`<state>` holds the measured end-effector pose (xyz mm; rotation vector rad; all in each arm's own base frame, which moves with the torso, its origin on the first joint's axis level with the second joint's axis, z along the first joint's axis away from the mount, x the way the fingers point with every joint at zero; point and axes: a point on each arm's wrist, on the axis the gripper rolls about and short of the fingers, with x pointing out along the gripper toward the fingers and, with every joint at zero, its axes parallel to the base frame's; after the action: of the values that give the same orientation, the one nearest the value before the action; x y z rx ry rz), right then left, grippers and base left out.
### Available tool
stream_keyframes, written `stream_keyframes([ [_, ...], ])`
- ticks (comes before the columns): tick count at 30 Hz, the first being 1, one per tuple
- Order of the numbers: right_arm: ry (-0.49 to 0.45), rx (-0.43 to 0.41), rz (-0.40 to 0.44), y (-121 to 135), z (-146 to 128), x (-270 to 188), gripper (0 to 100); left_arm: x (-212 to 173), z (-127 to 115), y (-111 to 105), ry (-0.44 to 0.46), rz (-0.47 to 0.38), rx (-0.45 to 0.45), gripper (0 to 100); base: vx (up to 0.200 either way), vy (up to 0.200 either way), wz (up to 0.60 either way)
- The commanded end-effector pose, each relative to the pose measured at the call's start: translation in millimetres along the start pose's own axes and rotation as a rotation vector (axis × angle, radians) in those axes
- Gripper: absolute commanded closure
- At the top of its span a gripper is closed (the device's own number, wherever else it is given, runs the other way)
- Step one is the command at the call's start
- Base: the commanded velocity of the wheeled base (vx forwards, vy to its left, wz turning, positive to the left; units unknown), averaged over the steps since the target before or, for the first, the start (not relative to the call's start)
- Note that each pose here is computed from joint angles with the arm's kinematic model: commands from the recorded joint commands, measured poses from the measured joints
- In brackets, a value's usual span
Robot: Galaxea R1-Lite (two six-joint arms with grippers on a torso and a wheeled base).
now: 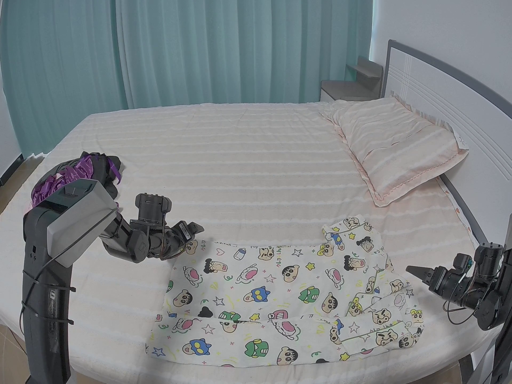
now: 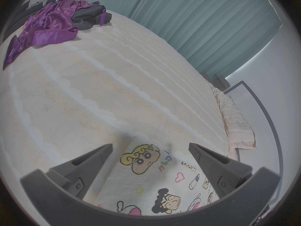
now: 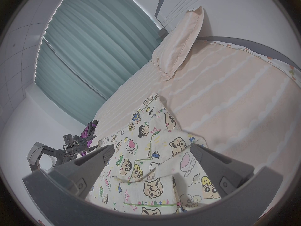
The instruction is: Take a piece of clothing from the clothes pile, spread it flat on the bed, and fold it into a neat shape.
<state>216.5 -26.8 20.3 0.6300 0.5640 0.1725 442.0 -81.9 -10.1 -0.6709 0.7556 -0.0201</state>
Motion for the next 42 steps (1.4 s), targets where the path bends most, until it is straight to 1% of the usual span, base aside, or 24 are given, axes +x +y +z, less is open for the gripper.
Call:
stream_keyframes([
  [1,0.005,0.001,-0.001,1,-2,-2,0,4,-5,0,0.023,-0.010,0.001,0,0.000,0.000,0.00],
  [3,0.005,0.003,-0.001,1,-2,-2,0,5,-7,0,0.048,-0.029,0.000,0,0.000,0.000,0.00],
  [5,0.008,0.001,0.003,1,-3,-2,0,6,-8,1,0.054,-0.031,0.000,0,0.000,0.000,0.00],
  [6,0.012,-0.002,0.007,2,-3,-2,0,7,-8,1,0.055,-0.032,0.001,100,0.000,0.000,0.00],
  [12,0.014,-0.011,0.014,5,-4,0,0,11,-9,2,0.053,-0.030,-0.001,100,0.000,0.000,0.00],
  [15,-0.003,-0.041,0.029,12,-1,5,0,11,-10,3,0.054,-0.024,-0.001,100,0.000,0.000,0.00],
  [17,-0.056,-0.080,0.026,19,6,20,0,11,-9,3,0.048,-0.024,-0.001,100,0.000,0.000,0.00],
  [19,-0.080,-0.100,0.040,22,13,35,0,11,-6,4,0.039,-0.026,-0.005,100,0.000,0.000,0.00],
  [20,-0.080,-0.100,0.040,22,13,35,0,11,-6,4,0.039,-0.026,-0.005,100,0.000,0.000,0.00],
  [21,-0.081,-0.104,0.043,21,19,52,0,10,-5,5,0.029,-0.015,-0.012,100,0.000,0.000,0.00],
  [25,-0.060,-0.101,0.028,21,36,84,0,10,-3,7,0.008,0.001,-0.044,100,0.000,0.000,0.00],
  [30,-0.044,-0.091,-0.008,23,60,121,0,8,-5,8,-0.006,-0.009,-0.047,100,0.000,0.000,0.00],
  [34,0.004,-0.089,-0.016,25,64,151,0,6,-9,12,-0.017,-0.019,-0.045,100,0.000,0.000,0.00],
  [35,0.003,-0.089,-0.018,25,64,152,0,6,-9,12,-0.017,-0.019,-0.043,100,0.000,0.000,0.00],
  [36,0.000,-0.093,-0.021,26,69,165,0,6,-11,13,-0.023,-0.026,-0.044,100,0.000,0.000,0.00],
  [37,0.000,-0.093,-0.021,26,69,165,0,6,-11,13,-0.023,-0.026,-0.044,100,0.000,0.000,0.00],
  [39,0.009,-0.087,-0.069,23,73,182,0,6,-13,13,-0.024,-0.029,-0.043,100,0.000,0.000,0.00],
  [41,0.015,-0.087,-0.074,23,72,186,0,6,-13,14,-0.023,-0.028,-0.043,100,0.000,0.000,0.00],
  [42,0.022,-0.085,-0.083,20,72,195,0,5,-13,13,-0.022,-0.029,-0.043,100,0.000,0.000,0.00],
])
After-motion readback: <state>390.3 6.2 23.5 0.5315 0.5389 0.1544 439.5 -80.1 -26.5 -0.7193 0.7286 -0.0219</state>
